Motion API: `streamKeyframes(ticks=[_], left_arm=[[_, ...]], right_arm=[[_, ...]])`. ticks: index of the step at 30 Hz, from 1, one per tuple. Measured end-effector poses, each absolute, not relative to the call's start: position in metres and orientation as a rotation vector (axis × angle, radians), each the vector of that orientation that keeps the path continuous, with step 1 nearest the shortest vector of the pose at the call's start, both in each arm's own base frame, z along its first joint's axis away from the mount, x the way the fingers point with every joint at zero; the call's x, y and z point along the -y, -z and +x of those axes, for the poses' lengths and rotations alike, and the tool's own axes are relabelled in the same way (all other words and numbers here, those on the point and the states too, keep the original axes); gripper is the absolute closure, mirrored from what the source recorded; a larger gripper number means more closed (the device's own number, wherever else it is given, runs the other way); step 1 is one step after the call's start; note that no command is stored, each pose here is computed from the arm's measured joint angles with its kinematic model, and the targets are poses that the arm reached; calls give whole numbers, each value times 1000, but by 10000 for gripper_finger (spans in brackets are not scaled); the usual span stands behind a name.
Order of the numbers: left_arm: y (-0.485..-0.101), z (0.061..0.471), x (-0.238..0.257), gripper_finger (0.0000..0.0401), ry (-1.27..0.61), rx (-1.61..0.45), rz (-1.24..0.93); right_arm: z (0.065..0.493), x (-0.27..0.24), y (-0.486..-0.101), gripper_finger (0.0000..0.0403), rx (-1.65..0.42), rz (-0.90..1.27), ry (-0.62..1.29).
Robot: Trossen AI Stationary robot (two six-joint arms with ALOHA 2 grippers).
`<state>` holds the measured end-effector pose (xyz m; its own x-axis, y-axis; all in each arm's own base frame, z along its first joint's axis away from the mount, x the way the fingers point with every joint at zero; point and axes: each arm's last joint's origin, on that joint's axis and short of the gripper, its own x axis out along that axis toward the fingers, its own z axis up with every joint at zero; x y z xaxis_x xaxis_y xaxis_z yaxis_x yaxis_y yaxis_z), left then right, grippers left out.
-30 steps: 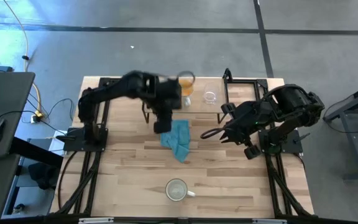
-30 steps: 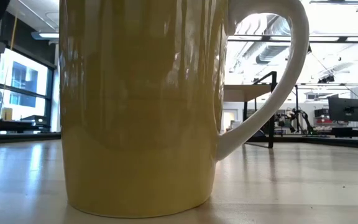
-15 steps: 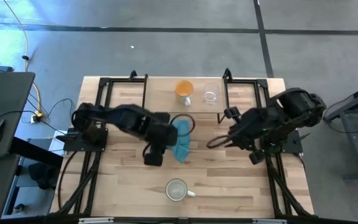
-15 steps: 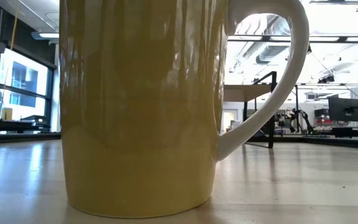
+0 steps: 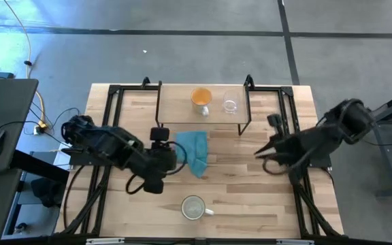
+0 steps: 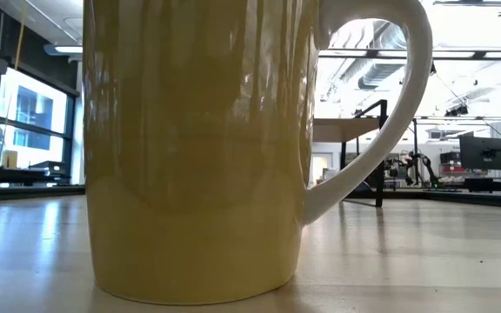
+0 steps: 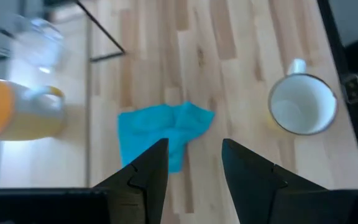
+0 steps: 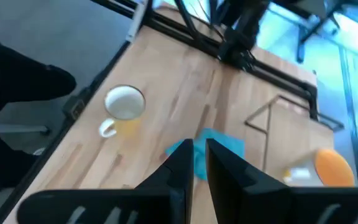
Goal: Stack small to large cups/mugs on shelf
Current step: Put the yellow mug on the shelf
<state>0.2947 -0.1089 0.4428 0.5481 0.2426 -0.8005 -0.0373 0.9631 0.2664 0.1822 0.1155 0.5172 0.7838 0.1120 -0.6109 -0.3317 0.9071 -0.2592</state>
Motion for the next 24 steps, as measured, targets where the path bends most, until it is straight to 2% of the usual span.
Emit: streamKeyframes(ticks=[4, 8, 12, 18, 24], left_arm=[[-450, 284, 117, 263, -235, -911, 278], [-455, 277, 121, 263, -288, -860, 316], [-457, 276, 119, 263, -330, -833, 310], [-458, 278, 121, 263, -338, -797, 270], [-433, 287, 126, 263, -381, -851, 236]], right_arm=[[191, -130, -498, 370, -584, -423, -330], [185, -125, -473, 370, -526, -421, -316], [166, -110, -447, 370, -445, -389, -274], [128, -80, -409, 370, -219, -289, -230], [103, -62, -377, 370, -30, -233, -203]])
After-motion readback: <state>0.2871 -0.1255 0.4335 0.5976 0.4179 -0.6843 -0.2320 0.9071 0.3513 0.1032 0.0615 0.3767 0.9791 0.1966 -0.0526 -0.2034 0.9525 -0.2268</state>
